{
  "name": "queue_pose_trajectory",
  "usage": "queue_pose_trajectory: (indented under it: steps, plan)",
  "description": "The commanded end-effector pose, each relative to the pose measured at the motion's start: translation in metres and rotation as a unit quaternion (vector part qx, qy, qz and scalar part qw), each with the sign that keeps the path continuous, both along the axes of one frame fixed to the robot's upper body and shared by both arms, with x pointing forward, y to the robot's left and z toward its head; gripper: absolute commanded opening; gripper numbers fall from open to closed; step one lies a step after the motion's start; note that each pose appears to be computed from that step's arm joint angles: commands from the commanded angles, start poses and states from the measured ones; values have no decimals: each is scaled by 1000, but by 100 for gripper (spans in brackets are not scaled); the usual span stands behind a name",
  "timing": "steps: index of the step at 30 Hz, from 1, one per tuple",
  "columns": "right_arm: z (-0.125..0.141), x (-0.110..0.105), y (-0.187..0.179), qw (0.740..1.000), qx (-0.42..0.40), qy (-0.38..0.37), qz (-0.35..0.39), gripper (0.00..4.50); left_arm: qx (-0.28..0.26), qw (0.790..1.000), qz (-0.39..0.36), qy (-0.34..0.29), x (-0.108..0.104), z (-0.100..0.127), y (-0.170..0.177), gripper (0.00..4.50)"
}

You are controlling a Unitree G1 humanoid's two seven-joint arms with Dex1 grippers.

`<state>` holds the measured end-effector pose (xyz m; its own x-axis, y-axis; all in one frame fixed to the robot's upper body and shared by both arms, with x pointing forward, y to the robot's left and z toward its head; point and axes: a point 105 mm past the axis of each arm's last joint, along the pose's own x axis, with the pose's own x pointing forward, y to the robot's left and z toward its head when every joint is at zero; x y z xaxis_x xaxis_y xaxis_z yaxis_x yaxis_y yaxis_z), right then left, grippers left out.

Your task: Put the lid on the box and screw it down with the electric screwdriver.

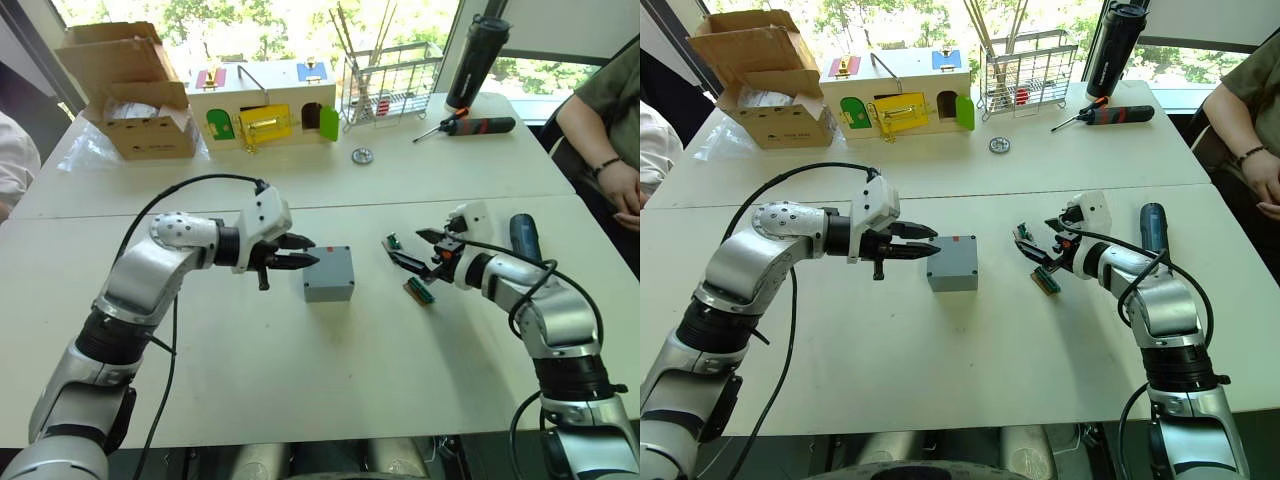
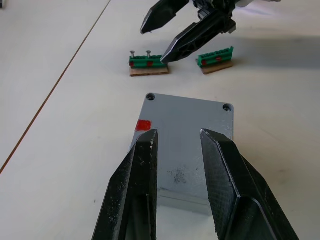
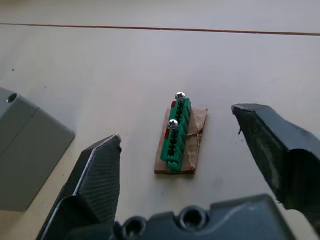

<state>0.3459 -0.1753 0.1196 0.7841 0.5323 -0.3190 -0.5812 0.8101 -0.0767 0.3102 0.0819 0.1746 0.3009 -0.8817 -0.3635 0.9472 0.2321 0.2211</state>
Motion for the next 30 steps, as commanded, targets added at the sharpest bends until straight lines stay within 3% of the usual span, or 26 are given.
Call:
queue_pose_trajectory:
  steps: [1,15,18,22,30]
  plan:
    - [13,4,3,1000,5,-29,1,279,-2,1000,-5,-18,-1,6,0,134]
    - [9,8,11,999,9,-31,4,279,-2,1000,2,-13,1,-1,1,134]
    - [9,9,12,999,9,-32,4,200,-2,1000,3,-13,1,-2,1,134]
    - [7,9,12,1000,8,-30,4,7,-3,1000,4,-13,1,-2,1,134]
    - [5,7,13,1000,4,-29,6,7,-3,1000,8,-16,3,-2,2,134]
